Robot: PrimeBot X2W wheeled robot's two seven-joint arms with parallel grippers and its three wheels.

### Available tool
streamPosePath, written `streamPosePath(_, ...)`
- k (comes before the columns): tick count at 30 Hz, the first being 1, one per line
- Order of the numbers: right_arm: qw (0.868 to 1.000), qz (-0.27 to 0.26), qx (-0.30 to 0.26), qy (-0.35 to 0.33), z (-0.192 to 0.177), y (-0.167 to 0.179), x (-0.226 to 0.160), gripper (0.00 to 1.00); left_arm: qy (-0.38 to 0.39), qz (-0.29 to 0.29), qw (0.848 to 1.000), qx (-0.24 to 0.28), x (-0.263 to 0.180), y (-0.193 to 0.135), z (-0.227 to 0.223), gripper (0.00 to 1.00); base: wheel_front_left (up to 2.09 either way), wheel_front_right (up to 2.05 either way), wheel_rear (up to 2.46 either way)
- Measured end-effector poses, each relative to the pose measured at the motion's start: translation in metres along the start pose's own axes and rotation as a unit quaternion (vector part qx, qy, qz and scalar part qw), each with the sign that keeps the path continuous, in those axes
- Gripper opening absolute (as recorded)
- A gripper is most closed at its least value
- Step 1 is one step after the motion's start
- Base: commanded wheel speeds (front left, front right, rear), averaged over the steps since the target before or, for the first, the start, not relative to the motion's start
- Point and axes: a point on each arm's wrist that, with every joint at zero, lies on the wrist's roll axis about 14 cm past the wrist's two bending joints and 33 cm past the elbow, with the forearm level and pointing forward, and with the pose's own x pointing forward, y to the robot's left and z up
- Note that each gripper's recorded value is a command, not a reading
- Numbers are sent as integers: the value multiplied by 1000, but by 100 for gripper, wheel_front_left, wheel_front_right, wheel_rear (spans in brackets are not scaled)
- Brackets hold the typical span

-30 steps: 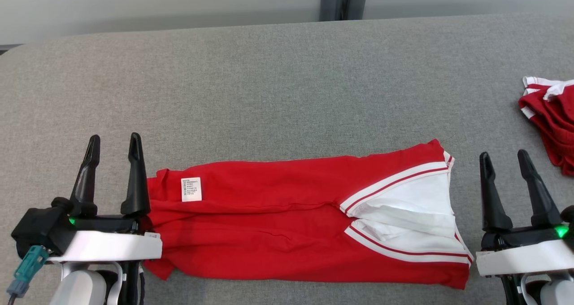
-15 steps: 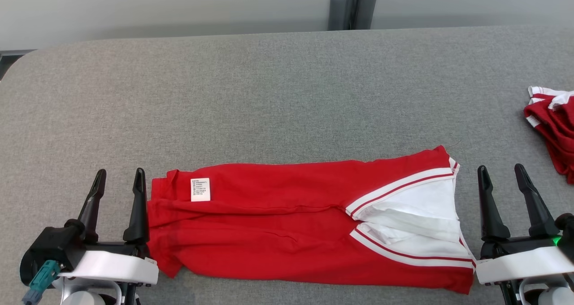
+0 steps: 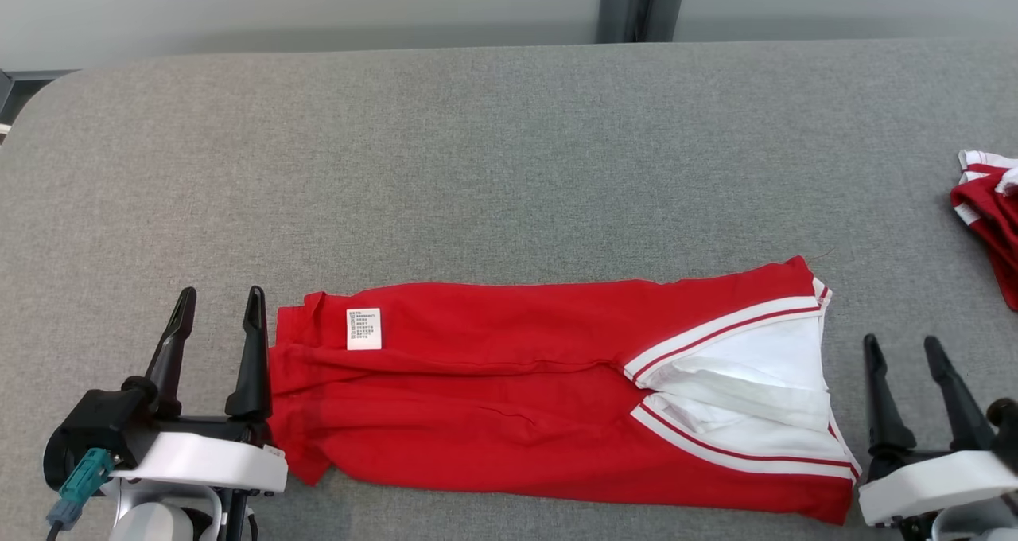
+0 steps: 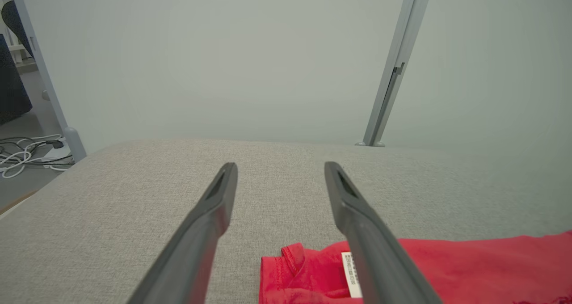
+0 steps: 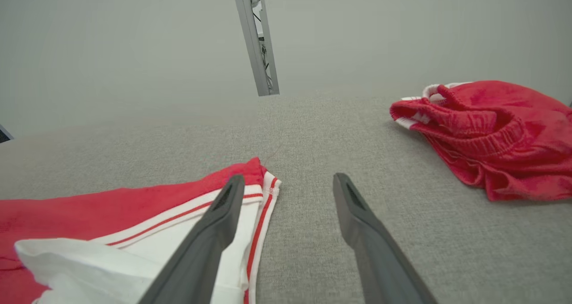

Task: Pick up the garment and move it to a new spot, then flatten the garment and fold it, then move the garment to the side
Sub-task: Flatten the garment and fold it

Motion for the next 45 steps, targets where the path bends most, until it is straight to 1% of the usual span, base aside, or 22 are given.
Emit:
streamPosePath(3, 999, 0, 8, 39, -24, 1, -2, 100, 2, -1, 1000, -1, 2, 0, -2, 100, 0, 0, 0)
streamPosePath(8, 995, 19, 27, 92, -56, 18, 0, 100, 7, -2, 1000, -4, 5, -1, -7, 100, 0, 0, 0)
streamPosePath(10, 993, 25, 35, 105, -63, 24, 1, 100, 10, -3, 1000, -6, 6, -2, -9, 100, 0, 0, 0)
streamPosePath(14, 986, 39, 42, 154, -84, 32, -1, 100, 10, -3, 1000, -6, 8, -2, -9, 100, 0, 0, 0)
streamPosePath(18, 981, 53, 43, 182, -92, 37, -1, 100, 11, -2, 1000, -5, 8, -2, -10, 100, 0, 0, 0)
streamPosePath(19, 981, 55, 41, 183, -92, 36, -1, 69, 11, -2, 1000, -5, 8, -1, -11, 100, 0, 0, 0)
streamPosePath(20, 980, 57, 43, 187, -93, 38, -1, 12, 12, -1, 1000, -5, 8, -1, -11, 100, 0, 0, 0)
streamPosePath(21, 979, 61, 41, 189, -93, 38, 0, 0, 13, -3, 1000, -5, 8, -1, -12, 100, 0, 0, 0)
streamPosePath(25, 977, 73, 44, 195, -93, 44, 3, 0, 14, -4, 1000, -4, 9, -2, -13, 100, 0, 0, 0)
streamPosePath(29, 978, 72, 47, 192, -90, 40, 4, 0, 10, -6, 1000, -3, 11, -2, -11, 100, 0, 0, 0)
streamPosePath(32, 980, 66, 43, 183, -83, 28, 5, 0, 9, -3, 1000, -5, 11, -2, -10, 100, 0, 0, 0)
streamPosePath(38, 984, 25, 19, 177, -75, -17, -1, 0, 10, -3, 1000, 1, 12, -2, -11, 100, 0, 0, 0)
streamPosePath(42, 985, -15, -3, 172, -65, -56, -10, 0, 10, -5, 1000, -1, 14, -3, -12, 100, 0, 0, 0)
streamPosePath(45, 986, -32, -14, 165, -57, -74, -15, 0, 11, -8, 1000, -2, 15, -6, -13, 100, 0, 0, 0)
